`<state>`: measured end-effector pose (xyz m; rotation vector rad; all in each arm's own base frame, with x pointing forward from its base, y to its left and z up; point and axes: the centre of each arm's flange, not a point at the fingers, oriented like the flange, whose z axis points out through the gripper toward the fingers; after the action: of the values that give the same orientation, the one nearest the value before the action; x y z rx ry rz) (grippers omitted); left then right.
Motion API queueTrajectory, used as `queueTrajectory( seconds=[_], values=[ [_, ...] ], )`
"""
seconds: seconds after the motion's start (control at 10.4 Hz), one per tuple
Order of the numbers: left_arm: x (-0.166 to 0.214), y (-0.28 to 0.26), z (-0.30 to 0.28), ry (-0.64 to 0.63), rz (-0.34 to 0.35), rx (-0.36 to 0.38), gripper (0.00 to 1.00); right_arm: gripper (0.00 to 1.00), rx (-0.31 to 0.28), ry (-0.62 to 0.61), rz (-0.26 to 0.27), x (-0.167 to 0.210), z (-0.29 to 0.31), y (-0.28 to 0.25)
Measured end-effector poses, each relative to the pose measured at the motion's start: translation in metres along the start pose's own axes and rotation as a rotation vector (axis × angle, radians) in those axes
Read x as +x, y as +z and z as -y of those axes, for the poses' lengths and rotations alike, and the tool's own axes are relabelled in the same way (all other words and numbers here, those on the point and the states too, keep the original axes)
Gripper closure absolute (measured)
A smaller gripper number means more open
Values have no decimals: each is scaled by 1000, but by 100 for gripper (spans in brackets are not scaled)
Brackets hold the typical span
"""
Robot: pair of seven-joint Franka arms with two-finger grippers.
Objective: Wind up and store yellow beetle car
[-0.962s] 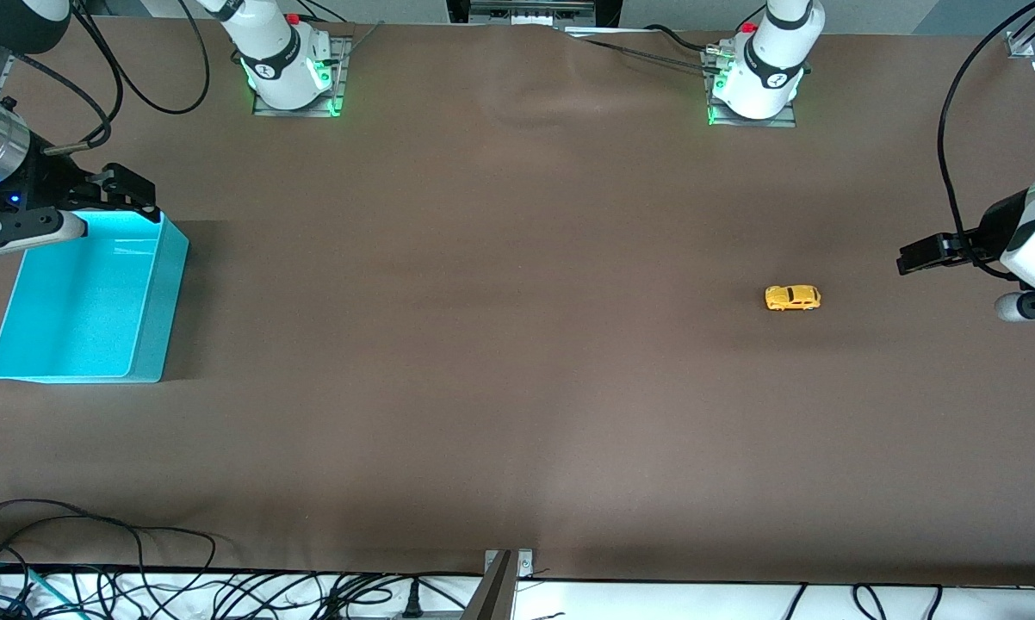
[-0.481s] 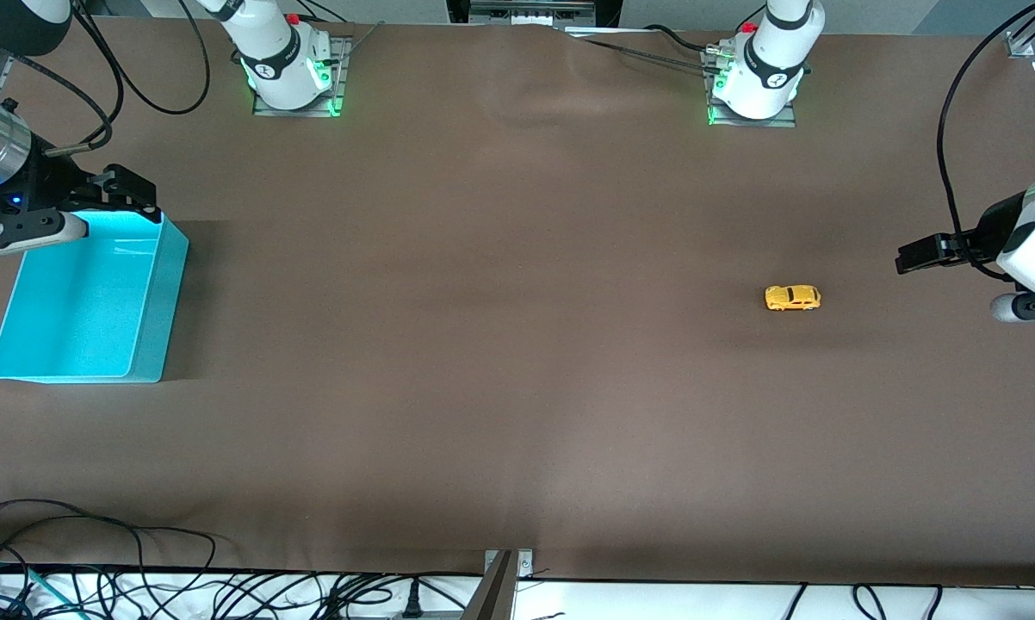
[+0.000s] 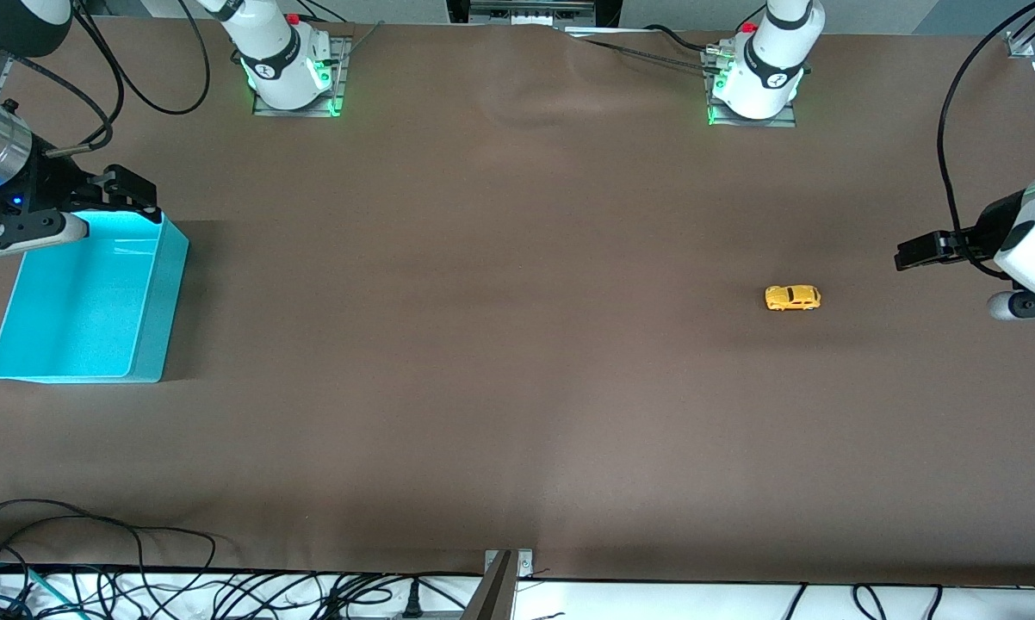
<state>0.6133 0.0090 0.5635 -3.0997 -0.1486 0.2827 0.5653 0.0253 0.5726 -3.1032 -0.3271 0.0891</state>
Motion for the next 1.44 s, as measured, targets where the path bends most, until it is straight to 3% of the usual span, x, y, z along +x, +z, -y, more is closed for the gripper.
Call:
queueTrajectory(
  seconds=[0.19, 0.48, 1.44],
  values=[
    [0, 0, 3, 8, 1, -1, 0, 0, 0, 0, 1, 0, 0, 0],
    [1, 3, 19, -13, 13, -105, 0, 0, 0, -2, 1, 0, -1, 0],
    [2, 11, 26, -22, 29, -108, 0, 0, 2, -6, 8, 1, -1, 3]
  ],
)
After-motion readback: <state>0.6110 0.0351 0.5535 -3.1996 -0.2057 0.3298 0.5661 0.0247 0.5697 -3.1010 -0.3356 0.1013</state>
